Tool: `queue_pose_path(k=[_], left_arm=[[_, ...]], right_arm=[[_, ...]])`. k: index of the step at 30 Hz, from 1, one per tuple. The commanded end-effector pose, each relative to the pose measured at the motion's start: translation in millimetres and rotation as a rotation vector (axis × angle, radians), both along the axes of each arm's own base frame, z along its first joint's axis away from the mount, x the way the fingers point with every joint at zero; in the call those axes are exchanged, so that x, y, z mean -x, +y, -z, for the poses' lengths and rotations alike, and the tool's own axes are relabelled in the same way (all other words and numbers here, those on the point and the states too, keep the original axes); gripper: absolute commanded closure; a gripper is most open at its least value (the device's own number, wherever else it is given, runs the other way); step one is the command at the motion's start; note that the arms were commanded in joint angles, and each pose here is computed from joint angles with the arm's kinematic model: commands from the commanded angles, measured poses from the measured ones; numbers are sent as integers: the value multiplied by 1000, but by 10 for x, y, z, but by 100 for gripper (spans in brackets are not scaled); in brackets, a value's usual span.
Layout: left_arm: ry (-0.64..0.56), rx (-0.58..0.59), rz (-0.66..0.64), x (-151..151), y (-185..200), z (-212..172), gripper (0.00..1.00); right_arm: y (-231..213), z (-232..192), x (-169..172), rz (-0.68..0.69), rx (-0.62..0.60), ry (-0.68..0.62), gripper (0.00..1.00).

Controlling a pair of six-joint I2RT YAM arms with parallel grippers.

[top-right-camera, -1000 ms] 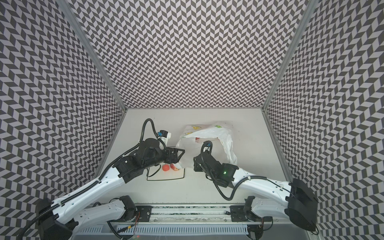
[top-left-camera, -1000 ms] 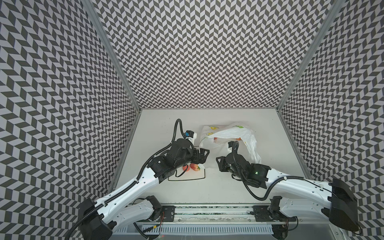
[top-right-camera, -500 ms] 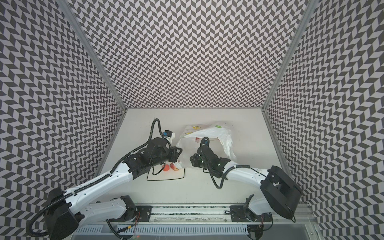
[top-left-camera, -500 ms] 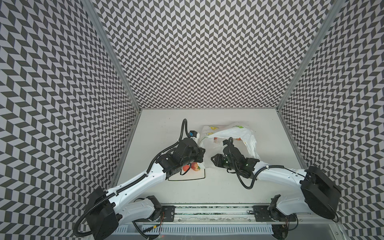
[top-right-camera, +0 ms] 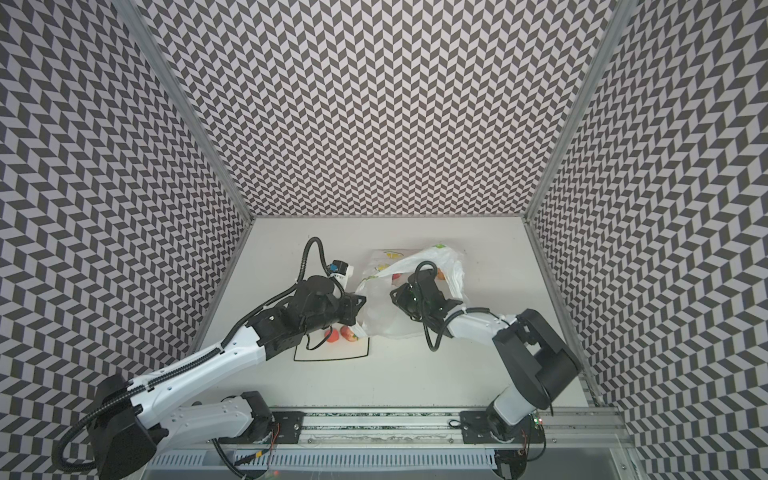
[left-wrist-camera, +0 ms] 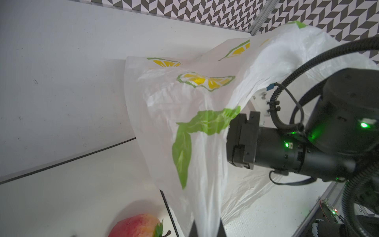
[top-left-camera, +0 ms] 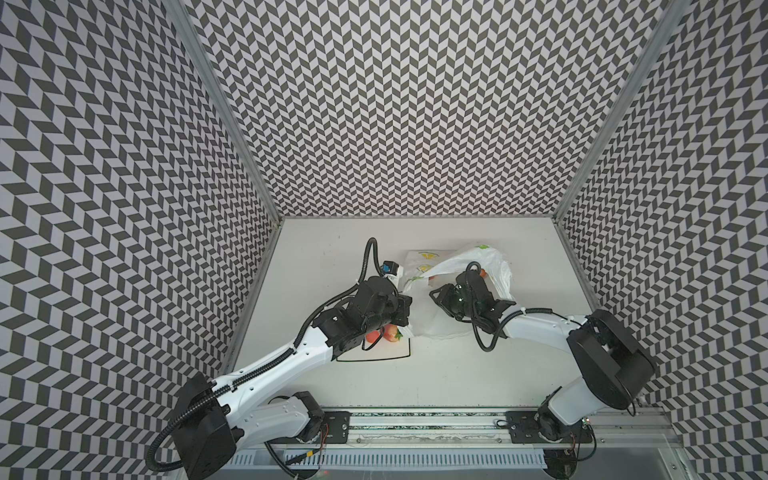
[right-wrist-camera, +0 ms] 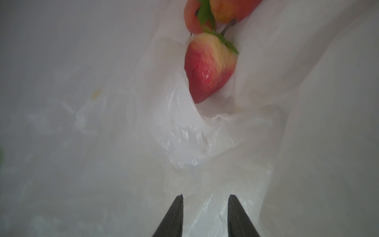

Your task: Take the fake fruits out of the plastic bag

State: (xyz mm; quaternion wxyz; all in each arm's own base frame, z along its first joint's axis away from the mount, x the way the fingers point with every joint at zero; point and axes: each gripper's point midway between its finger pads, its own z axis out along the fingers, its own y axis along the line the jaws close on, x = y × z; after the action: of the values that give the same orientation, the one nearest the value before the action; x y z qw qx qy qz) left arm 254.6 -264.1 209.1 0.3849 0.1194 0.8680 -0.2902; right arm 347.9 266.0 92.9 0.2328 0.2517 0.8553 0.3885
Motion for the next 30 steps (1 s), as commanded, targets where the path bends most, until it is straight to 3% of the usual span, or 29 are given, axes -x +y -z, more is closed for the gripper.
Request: queue_pose_path(k=[1,10,18,30], left_arm=[[-53,38,27,19,-64,-220,100],[-69,43,37,19,-95,-264,100],[-74,38,45,13,-113,-266,100],[-98,31,29,-18,-85,-357,100]], right_arm=[[-16,-211,-364,129,-107,-43,60],[-169,-7,-791,264,-89,-34,51],[-3,154,-986,223,-77,-14,41],[-13,633,-983,242,130,150,38]])
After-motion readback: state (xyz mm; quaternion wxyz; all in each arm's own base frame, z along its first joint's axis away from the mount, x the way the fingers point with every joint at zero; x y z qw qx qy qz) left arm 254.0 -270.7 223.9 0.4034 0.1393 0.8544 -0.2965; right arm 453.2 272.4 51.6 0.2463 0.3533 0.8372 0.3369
